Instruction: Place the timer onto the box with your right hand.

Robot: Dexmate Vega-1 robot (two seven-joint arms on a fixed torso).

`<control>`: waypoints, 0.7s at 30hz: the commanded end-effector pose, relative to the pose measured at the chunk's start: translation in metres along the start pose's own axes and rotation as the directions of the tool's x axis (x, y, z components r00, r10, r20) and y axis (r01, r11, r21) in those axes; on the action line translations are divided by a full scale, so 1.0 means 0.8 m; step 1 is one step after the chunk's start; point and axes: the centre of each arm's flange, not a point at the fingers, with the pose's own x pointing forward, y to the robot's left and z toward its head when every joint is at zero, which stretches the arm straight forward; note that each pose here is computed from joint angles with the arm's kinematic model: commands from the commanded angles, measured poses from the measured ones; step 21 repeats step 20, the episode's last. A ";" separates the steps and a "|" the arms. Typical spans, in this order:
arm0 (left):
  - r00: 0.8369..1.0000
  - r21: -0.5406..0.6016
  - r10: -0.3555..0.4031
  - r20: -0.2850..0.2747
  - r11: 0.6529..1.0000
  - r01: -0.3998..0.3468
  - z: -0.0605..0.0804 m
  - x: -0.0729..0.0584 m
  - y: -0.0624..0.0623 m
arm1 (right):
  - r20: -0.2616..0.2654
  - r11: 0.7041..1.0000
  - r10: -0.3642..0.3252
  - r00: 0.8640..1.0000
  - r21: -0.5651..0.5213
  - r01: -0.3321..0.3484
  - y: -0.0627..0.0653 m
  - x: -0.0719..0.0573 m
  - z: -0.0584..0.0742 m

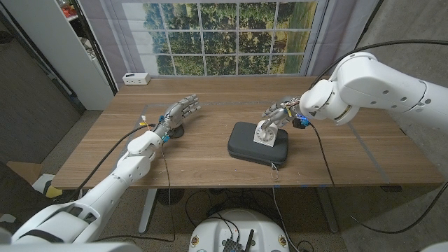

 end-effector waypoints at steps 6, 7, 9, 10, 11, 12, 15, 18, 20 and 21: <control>1.000 0.004 0.004 0.015 1.000 -0.004 0.008 -0.004 0.006 | 0.106 0.970 -0.243 0.964 0.042 0.240 -0.037 -0.032 -0.009; 1.000 0.005 0.004 0.016 1.000 -0.004 0.009 -0.004 0.007 | 0.120 0.964 -0.265 0.957 0.043 0.262 -0.039 -0.034 -0.010; 1.000 0.006 0.005 0.019 1.000 -0.005 0.010 -0.006 0.007 | 0.152 0.952 -0.306 0.940 0.058 0.300 -0.042 -0.037 -0.013; 1.000 0.006 0.006 0.021 1.000 -0.006 0.011 -0.006 0.007 | 0.163 0.948 -0.319 0.934 0.067 0.312 -0.043 -0.037 -0.014; 1.000 0.008 0.006 0.022 1.000 -0.006 0.011 -0.007 0.008 | 0.176 0.942 -0.334 0.926 0.080 0.325 -0.044 -0.038 -0.015; 1.000 0.007 0.006 0.024 1.000 -0.006 0.012 -0.008 0.008 | 0.185 0.938 -0.346 0.920 0.090 0.335 -0.046 -0.038 -0.016; 1.000 0.005 0.008 0.028 1.000 -0.008 0.014 -0.010 0.008 | 0.197 0.927 -0.375 0.906 0.097 0.363 -0.049 -0.038 -0.017; 1.000 0.004 0.007 0.029 1.000 -0.007 0.015 -0.013 0.008 | 0.203 0.918 -0.396 0.896 0.099 0.384 -0.053 -0.036 -0.018; 1.000 0.004 0.006 0.031 1.000 -0.006 0.017 -0.014 0.008 | 0.206 0.914 -0.407 0.890 0.099 0.394 -0.056 -0.033 -0.018; 1.000 0.004 0.006 0.031 1.000 -0.006 0.017 -0.014 0.008 | 0.206 0.914 -0.407 0.890 0.099 0.394 -0.056 -0.033 -0.018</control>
